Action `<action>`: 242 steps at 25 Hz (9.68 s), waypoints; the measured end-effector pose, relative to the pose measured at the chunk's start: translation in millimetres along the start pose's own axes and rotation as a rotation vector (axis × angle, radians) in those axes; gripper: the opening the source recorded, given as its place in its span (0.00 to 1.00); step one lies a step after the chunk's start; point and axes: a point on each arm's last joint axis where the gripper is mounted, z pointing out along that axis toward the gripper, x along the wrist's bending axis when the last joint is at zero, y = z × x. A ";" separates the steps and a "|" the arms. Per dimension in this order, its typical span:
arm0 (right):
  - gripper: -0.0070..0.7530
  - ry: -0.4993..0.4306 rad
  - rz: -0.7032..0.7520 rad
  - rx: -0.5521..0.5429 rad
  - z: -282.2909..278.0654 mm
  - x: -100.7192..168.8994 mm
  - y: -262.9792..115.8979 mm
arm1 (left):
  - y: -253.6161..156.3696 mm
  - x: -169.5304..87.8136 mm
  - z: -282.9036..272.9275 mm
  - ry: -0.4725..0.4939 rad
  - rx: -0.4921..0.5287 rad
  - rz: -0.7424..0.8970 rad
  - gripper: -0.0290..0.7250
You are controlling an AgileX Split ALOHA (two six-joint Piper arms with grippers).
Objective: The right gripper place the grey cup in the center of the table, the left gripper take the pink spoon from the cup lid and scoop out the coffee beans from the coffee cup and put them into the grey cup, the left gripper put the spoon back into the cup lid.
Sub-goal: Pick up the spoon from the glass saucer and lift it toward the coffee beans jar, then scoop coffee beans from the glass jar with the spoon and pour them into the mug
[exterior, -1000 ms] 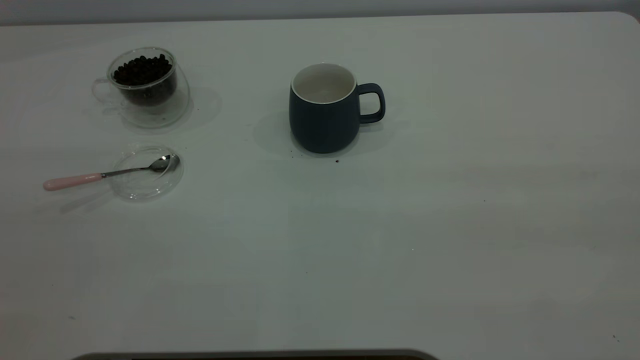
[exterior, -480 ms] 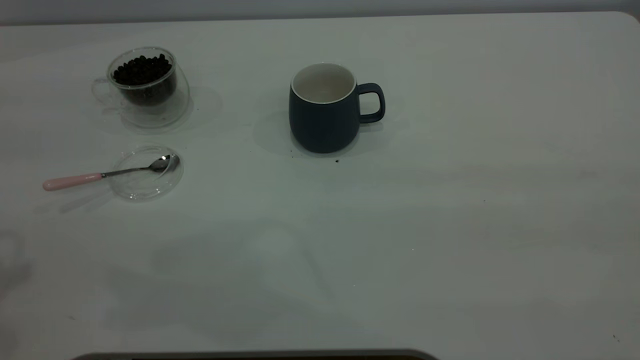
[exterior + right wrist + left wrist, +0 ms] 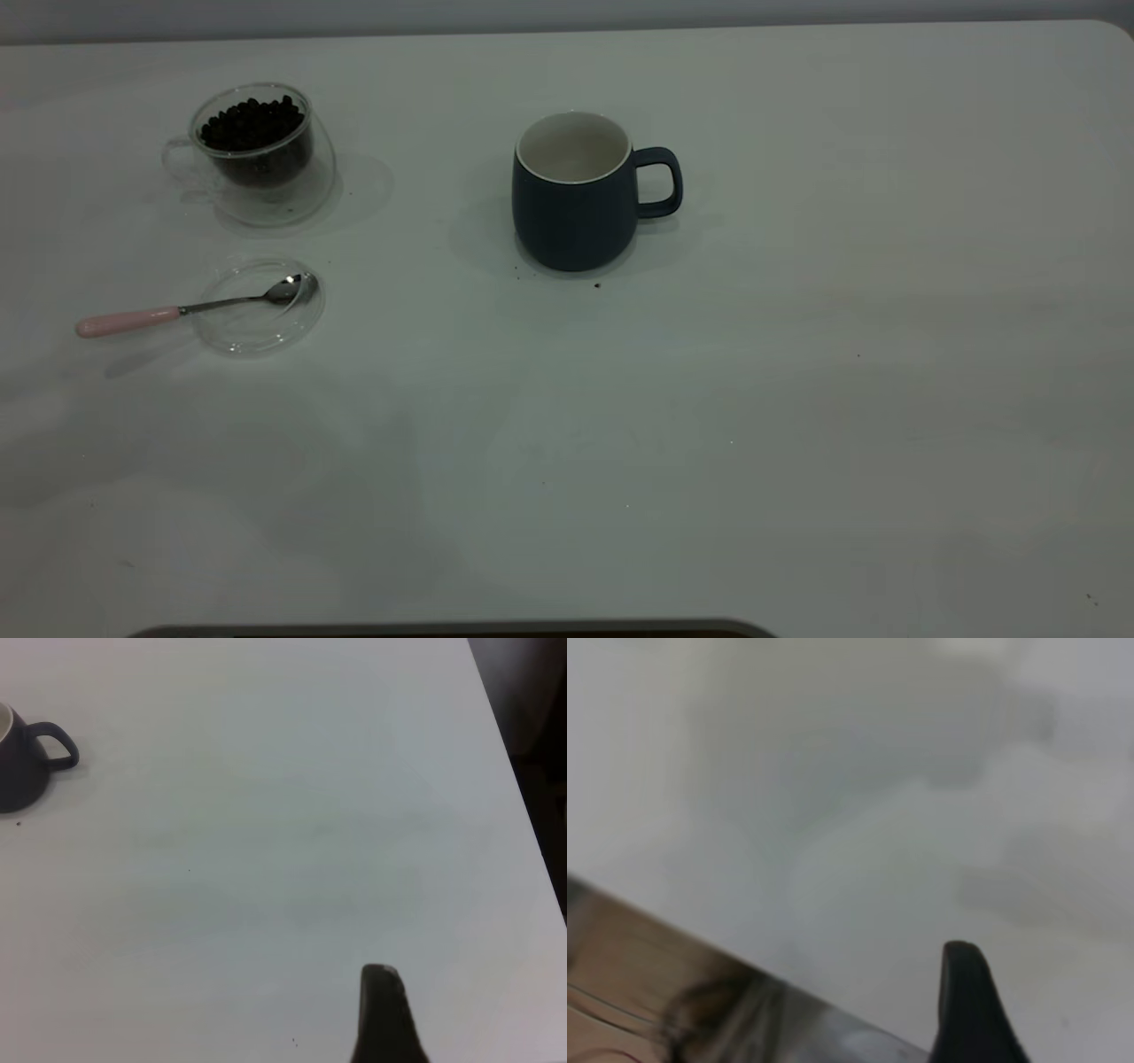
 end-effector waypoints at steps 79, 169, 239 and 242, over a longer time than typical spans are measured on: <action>0.72 0.000 0.000 0.000 0.0 0.0 0.0 | -14.7 -8.0 166.6 -0.932 -0.064 0.217 0.83; 0.72 0.000 0.000 0.001 0.0 0.0 -0.1 | 85.9 -50.8 65.1 -0.941 -0.392 0.526 0.21; 0.72 0.000 0.000 0.001 0.0 0.0 -0.1 | 75.7 -52.6 88.0 -1.089 -0.104 0.173 0.21; 0.72 0.000 0.000 0.001 0.0 0.0 -0.1 | 75.3 -52.9 87.5 -1.095 -0.101 0.175 0.21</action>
